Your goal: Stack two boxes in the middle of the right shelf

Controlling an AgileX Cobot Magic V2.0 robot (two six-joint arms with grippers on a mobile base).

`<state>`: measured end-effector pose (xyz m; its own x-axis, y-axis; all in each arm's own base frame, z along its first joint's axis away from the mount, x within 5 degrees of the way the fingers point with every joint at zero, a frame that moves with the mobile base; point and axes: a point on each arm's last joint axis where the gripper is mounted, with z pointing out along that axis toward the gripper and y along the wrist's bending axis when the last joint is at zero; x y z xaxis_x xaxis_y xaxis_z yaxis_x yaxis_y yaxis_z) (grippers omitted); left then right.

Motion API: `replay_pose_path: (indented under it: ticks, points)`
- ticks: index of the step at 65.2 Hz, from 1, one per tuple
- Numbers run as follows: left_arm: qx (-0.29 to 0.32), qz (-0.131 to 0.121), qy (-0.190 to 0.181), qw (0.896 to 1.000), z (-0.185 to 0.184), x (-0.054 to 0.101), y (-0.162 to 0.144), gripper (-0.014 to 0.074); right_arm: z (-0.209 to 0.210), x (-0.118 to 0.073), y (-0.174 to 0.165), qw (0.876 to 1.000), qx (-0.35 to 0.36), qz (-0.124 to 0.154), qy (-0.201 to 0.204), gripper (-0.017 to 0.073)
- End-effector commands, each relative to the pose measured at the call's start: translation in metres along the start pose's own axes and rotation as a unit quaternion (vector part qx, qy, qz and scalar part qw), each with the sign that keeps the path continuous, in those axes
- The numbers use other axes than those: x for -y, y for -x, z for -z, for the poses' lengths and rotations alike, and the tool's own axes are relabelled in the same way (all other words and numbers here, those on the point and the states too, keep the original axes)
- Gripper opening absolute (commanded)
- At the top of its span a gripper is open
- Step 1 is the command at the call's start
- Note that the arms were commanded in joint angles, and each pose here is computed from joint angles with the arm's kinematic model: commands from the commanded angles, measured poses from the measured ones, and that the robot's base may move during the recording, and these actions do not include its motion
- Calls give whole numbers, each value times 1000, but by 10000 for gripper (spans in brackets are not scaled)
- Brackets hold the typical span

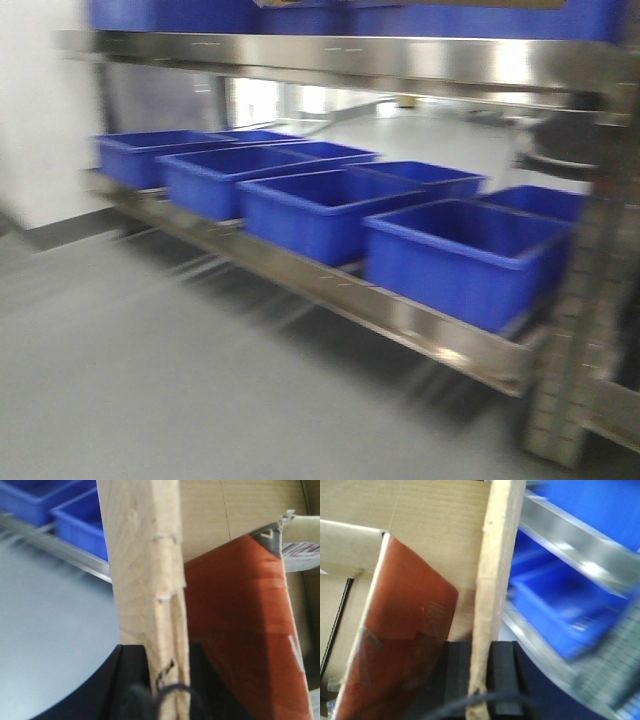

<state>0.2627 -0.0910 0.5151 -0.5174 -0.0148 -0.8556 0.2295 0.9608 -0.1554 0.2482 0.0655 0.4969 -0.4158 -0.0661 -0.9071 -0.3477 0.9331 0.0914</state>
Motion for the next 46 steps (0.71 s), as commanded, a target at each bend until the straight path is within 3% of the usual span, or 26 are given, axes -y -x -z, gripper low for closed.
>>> replay_pose_path:
  ticks: [1,46]
  points:
    - [44,2,-5,999,11,0,9,-111,5,5,6,999,28,18,-23,-154]
    - [44,2,-5,999,11,0,9,-111,5,5,6,999,28,18,-23,-154]
